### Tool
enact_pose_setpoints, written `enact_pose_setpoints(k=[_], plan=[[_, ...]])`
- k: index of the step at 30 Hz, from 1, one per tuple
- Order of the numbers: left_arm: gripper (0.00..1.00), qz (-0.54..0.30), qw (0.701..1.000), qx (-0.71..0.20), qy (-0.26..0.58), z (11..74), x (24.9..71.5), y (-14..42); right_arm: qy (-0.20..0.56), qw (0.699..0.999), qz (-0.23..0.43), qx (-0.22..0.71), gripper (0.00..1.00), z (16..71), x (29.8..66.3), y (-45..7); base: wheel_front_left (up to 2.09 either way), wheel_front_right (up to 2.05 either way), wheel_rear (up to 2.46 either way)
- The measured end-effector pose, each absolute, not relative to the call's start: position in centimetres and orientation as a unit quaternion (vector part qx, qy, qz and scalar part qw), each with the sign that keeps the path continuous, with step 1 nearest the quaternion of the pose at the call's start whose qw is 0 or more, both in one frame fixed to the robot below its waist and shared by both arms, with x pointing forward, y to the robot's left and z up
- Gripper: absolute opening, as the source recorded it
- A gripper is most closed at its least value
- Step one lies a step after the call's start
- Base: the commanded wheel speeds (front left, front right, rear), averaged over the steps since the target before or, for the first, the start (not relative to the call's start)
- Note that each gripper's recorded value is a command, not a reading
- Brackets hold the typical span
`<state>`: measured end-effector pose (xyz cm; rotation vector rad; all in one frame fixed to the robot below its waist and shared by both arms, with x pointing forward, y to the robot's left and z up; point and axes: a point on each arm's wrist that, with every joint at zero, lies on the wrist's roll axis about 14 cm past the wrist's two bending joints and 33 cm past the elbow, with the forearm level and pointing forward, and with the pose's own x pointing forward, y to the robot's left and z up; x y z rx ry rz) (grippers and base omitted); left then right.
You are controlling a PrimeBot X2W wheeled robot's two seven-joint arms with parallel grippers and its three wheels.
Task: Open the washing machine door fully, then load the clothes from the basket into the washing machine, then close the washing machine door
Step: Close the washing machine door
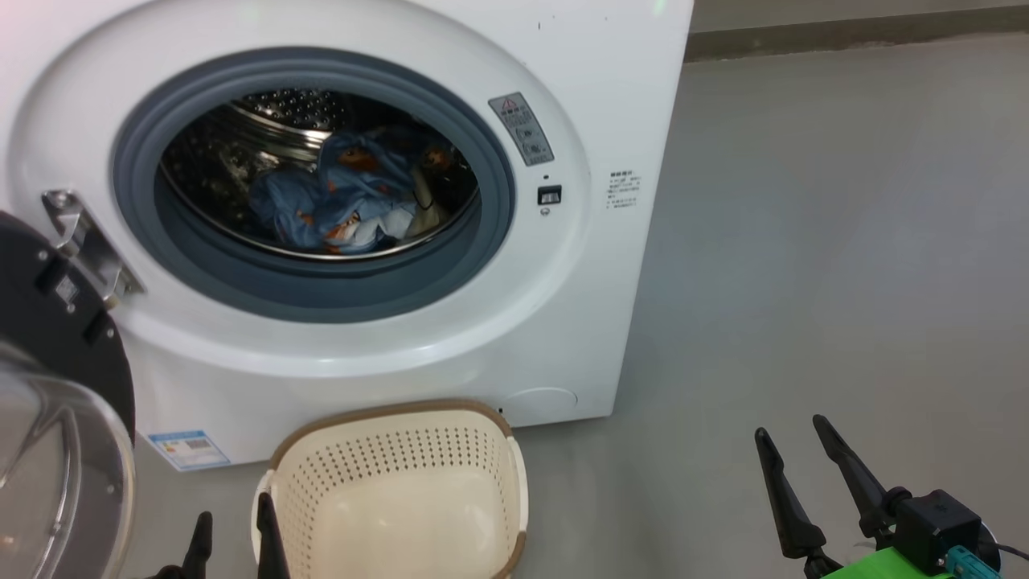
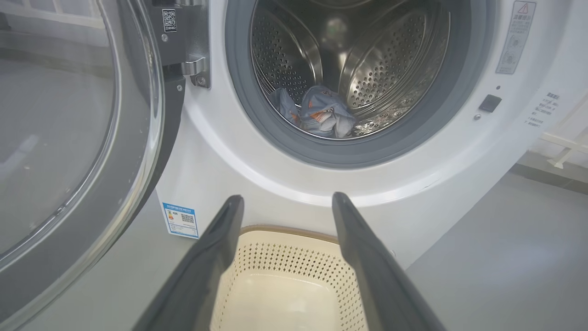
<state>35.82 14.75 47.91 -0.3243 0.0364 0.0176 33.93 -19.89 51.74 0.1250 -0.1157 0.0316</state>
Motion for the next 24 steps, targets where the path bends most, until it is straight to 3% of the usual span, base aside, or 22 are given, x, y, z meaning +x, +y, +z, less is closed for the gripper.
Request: enact_pose_setpoints(k=[12, 24], plan=[[1.0, 0.008, 0.987, -0.161, 0.021, 47.71, 35.92, 14.67, -0.055, 0.996, 0.014, 0.063, 1.0, 51.56, 33.95, -19.96, -1.48, 1.48, 0.0], [1.0, 0.008, 0.988, -0.156, 0.021, 47.7, 35.94, 14.67, -0.054, 0.996, 0.014, 0.063, 1.0, 51.52, 33.98, -19.95, -0.2, 0.2, 0.0]])
